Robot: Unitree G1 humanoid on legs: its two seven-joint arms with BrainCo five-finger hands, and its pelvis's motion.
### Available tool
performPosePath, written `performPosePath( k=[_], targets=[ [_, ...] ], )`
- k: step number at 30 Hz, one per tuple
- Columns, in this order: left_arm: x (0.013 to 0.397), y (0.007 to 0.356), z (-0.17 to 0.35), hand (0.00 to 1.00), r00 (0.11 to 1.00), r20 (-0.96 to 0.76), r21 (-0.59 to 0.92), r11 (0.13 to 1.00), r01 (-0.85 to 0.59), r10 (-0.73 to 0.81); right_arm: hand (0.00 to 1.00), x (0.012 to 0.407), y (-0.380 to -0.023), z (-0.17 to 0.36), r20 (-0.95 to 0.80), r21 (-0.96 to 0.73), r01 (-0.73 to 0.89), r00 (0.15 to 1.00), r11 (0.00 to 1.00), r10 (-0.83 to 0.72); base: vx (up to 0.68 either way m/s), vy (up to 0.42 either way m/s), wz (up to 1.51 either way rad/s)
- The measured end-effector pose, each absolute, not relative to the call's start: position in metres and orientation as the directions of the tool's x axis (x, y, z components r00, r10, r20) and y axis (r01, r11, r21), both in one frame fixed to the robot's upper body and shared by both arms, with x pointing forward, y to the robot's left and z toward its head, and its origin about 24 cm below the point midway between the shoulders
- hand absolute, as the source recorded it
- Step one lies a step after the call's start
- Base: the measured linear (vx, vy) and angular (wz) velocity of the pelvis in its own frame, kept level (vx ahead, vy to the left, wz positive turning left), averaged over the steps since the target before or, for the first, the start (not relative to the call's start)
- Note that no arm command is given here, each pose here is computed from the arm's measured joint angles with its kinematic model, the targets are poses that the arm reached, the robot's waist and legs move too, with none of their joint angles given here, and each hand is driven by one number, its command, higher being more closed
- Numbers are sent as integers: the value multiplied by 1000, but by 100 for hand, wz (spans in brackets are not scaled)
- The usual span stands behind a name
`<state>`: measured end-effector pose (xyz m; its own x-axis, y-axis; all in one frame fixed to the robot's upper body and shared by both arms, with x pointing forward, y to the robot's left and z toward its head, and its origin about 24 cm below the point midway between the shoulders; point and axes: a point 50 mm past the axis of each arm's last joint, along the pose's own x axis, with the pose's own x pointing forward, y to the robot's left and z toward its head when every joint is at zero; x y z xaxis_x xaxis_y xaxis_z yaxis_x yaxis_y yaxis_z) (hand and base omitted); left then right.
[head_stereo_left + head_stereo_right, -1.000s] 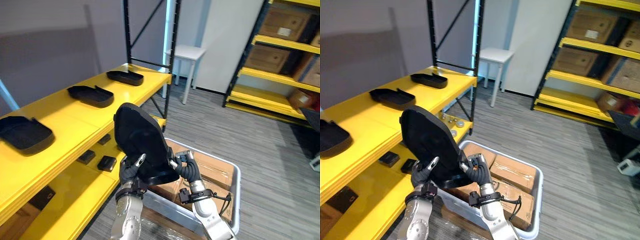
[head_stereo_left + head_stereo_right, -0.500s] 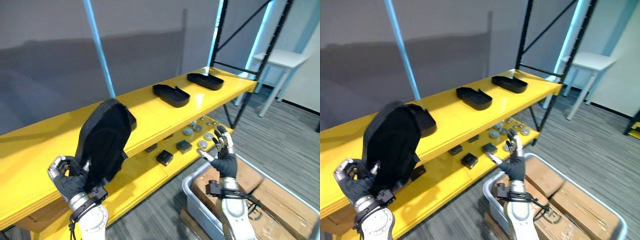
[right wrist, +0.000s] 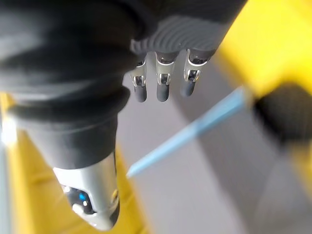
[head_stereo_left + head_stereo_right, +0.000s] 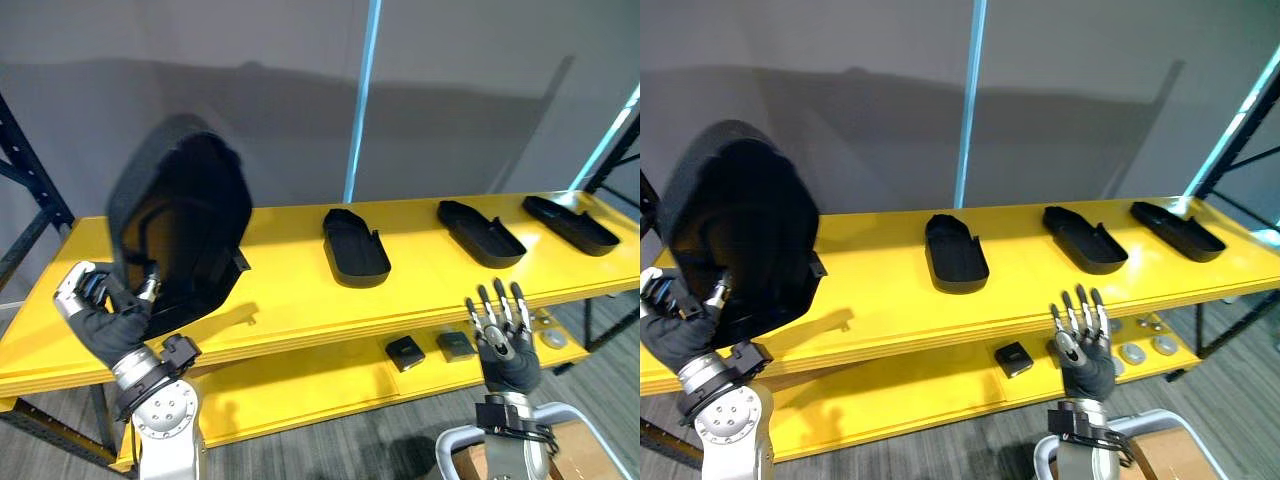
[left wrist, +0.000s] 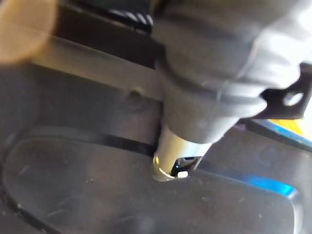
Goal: Walk over and take plastic housings, then place them on the shelf
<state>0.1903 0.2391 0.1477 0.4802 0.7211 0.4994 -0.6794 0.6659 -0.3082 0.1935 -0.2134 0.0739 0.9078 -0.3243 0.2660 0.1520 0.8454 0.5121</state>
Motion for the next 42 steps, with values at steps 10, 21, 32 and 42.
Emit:
performPosePath(
  k=[10,21,32,42],
  targets=[
    [189,235,125,100,658,333,-571,700,-429,675,0,188,-210,71,208,425,302,885,853,-417,98,2,64],
    [242,251,101,100,850,210,-475,811,-343,483,0,196,-217,46,90,225,423,888,878,-451,74,383,25],
    [285,265,123,100,930,229,-429,887,-169,288,0,130,-280,14,-56,-287,654,719,700,-693,-27,118,-50],
    [310,259,139,100,957,215,-434,897,-84,194,0,93,-253,-98,-602,-292,365,648,884,-466,34,-56,-12]
  ],
)
